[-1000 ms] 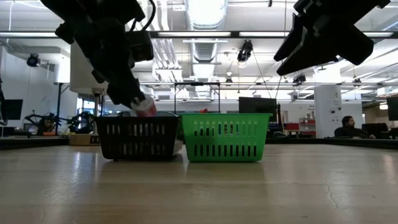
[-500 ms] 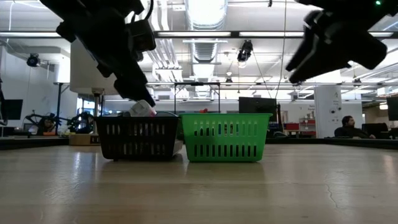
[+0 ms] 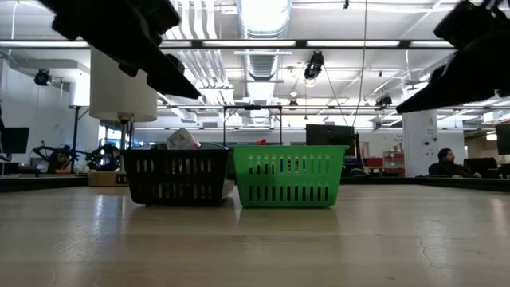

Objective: Pick & Place Office items
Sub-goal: Return to Home Position

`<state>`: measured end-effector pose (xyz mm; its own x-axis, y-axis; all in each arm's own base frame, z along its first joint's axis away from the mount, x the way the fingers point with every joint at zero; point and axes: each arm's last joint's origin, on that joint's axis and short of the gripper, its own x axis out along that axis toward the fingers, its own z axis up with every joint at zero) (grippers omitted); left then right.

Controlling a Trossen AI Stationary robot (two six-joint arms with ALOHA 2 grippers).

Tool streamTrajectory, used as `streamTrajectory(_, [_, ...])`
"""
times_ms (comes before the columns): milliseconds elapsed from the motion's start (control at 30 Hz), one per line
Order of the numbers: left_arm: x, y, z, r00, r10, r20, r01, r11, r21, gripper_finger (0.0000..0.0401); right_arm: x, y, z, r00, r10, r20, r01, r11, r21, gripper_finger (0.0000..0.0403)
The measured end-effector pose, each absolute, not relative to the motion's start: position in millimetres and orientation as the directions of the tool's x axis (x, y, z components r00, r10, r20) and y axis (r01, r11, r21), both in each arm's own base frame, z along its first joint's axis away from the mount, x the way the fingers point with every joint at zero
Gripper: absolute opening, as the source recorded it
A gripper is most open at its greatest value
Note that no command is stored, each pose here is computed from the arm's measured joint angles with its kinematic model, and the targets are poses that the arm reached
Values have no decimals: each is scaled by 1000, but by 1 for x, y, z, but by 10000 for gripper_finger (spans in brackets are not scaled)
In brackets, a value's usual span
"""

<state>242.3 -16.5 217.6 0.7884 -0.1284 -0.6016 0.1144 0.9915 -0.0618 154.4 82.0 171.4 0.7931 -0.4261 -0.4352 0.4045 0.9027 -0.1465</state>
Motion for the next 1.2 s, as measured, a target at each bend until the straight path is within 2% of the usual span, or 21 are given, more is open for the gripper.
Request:
streamTrajectory(167, [221, -15, 209, 871, -98, -482, 110, 994, -3, 392, 138, 71, 150, 882, -349, -315, 357, 933, -34, 271])
streamTrajectory(367, [186, -13, 185, 946, -97, -308, 99, 995, -8, 392, 122, 60, 135, 941, -258, -220, 285, 953, 100, 263])
streamTrajectory(667, [144, -9, 154, 992, -84, -92, 77, 994, -73, 392, 120, 59, 139, 961, -206, -185, 232, 963, 133, 243])
streamTrajectory(1200, [139, -9, 154, 990, -98, -97, 94, 994, -48, 392, 121, 54, 137, 948, -241, -206, 268, 957, 115, 239])
